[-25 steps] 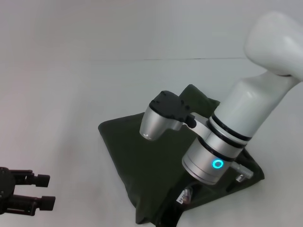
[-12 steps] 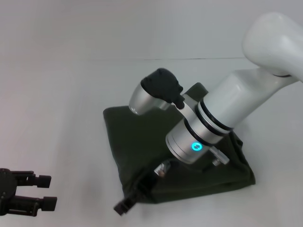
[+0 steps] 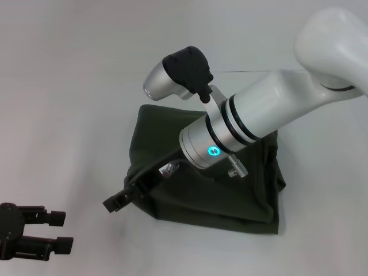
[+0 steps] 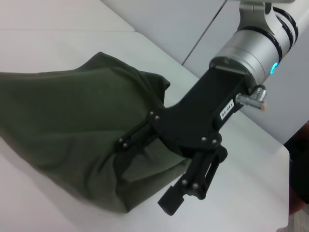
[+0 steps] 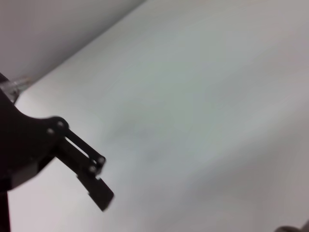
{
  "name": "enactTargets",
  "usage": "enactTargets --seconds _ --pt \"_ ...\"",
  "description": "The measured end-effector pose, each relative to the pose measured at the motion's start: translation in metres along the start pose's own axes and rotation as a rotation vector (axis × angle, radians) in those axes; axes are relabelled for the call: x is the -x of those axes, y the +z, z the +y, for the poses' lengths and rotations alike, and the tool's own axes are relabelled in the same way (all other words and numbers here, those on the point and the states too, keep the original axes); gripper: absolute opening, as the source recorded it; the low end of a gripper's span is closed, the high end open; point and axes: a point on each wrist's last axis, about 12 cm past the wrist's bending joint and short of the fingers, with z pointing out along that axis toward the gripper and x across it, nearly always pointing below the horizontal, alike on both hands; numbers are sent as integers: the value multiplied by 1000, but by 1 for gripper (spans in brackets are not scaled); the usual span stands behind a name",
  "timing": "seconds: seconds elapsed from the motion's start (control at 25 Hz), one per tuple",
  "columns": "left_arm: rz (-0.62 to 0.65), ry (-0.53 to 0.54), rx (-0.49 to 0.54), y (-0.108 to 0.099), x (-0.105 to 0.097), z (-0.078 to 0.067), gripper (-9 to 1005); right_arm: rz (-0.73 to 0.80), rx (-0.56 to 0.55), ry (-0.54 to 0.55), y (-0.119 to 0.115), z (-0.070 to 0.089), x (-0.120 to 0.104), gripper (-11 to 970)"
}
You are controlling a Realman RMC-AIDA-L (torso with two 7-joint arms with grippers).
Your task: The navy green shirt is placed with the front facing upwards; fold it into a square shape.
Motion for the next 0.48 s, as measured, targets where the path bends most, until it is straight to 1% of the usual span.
enactTargets --seconds 0.08,0.2,0.28,0.36,0.48 --pt "0 1 0 0 0 0 839 -3 18 -8 -1 1 1 941" --pt "-1 2 -2 0 0 0 838 23 90 -20 -8 6 -5 941" --pt "-1 2 -3 0 0 0 838 38 151 -26 -18 7 -12 942" --pt "-2 2 -5 0 1 0 838 24 221 -26 -34 5 -22 942" --pt "-6 6 -12 3 4 0 838 -56 315 -11 -67 -6 -46 942"
